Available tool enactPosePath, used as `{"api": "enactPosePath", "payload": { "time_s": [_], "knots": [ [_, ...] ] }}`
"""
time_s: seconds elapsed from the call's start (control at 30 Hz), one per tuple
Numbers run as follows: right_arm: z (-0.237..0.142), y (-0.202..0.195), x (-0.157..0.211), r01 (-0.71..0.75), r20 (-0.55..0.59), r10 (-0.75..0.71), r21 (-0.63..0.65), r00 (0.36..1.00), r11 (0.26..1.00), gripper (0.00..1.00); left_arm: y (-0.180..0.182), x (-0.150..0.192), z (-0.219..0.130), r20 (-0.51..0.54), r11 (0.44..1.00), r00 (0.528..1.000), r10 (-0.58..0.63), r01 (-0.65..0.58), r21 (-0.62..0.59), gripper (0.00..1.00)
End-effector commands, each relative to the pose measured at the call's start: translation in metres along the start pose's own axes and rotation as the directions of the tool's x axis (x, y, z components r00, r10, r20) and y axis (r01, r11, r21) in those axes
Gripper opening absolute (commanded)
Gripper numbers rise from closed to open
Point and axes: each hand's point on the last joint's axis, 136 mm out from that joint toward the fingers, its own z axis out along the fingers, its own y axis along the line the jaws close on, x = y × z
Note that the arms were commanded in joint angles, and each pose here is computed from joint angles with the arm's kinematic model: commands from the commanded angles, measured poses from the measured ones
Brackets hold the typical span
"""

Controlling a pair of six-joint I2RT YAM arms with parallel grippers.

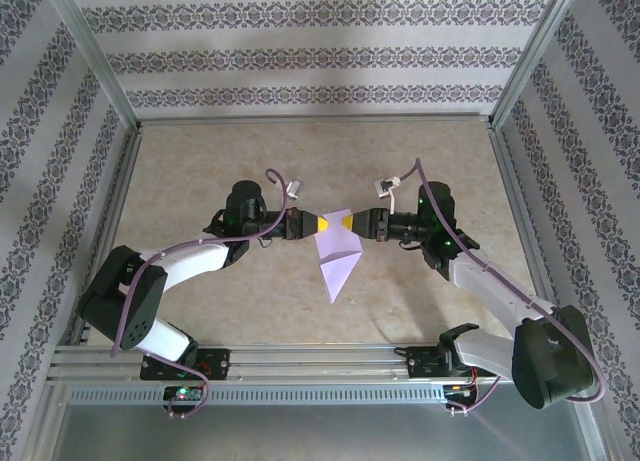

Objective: Fold a paper plane with a square sheet of paper (fold left side to right side)
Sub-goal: Pick up the paper from the center of the table, then place the paper at the center of the table.

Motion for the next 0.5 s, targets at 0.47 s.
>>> {"api": "enactPosePath", "payload": {
  "time_s": [0.47],
  "knots": [
    [0.023,-0.062,0.005,-0.027,-0.047,0.041,0.264,0.998,0.964,0.00,0.012,-0.001,-0.018,0.023,0.990,0.998,0.058,-0.054,-0.130,0.24]
  ]
}}
